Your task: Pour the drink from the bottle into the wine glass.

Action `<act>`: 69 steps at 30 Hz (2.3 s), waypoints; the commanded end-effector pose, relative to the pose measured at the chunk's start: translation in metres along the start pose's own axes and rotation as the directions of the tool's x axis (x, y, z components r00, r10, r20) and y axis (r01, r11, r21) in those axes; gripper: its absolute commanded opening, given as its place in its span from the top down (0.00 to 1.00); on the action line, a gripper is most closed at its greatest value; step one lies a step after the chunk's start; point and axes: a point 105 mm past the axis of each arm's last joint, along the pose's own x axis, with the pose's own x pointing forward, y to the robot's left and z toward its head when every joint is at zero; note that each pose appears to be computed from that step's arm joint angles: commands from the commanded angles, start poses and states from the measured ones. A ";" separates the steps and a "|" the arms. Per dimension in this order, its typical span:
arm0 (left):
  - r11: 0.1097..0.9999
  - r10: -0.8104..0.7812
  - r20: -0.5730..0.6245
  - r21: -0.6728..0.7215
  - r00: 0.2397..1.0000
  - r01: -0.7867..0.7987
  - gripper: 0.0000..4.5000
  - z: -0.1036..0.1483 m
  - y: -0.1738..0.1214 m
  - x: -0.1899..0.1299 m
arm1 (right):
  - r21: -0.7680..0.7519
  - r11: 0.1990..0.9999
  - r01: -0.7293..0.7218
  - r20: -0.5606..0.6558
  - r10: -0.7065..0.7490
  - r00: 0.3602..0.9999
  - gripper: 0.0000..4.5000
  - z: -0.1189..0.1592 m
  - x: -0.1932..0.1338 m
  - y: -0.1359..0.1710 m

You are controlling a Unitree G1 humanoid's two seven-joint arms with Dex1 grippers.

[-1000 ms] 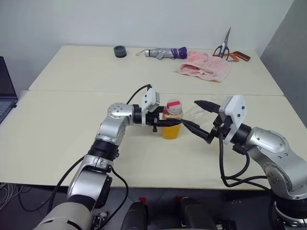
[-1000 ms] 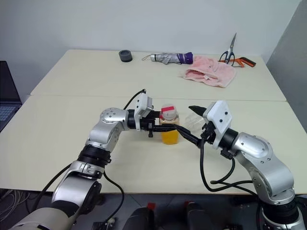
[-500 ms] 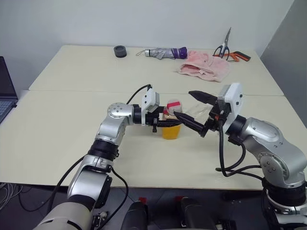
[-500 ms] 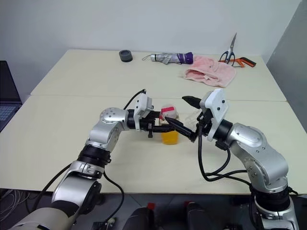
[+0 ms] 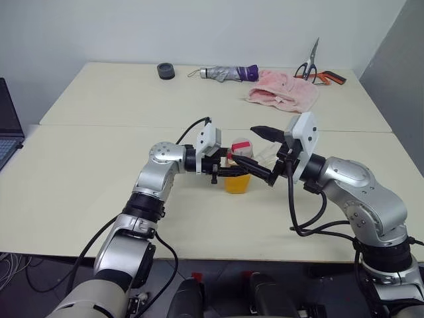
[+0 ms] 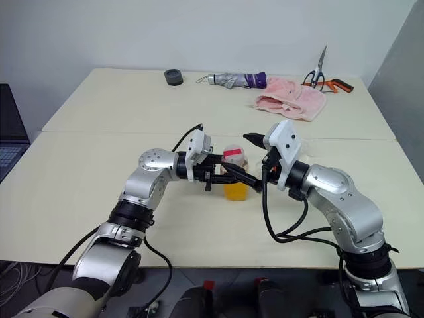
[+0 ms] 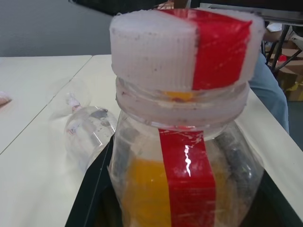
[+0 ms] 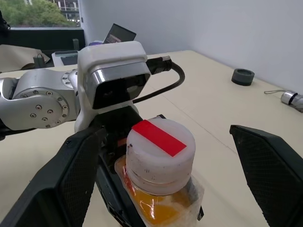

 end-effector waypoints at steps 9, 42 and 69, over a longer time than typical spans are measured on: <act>0.997 -0.011 0.041 0.078 0.999 0.008 0.60 0.023 0.001 0.002 | -0.077 0.997 0.028 0.050 -0.024 0.998 0.00 0.012 0.002 -0.006; 0.997 0.004 0.037 0.077 0.999 -0.007 0.60 0.021 0.002 0.001 | -0.016 1.000 0.010 0.057 -0.009 0.998 0.00 0.008 0.010 -0.001; 0.997 0.008 0.034 0.074 0.999 -0.010 0.61 0.019 0.001 0.000 | -0.088 0.996 0.001 0.092 0.007 0.996 0.59 0.018 0.010 0.001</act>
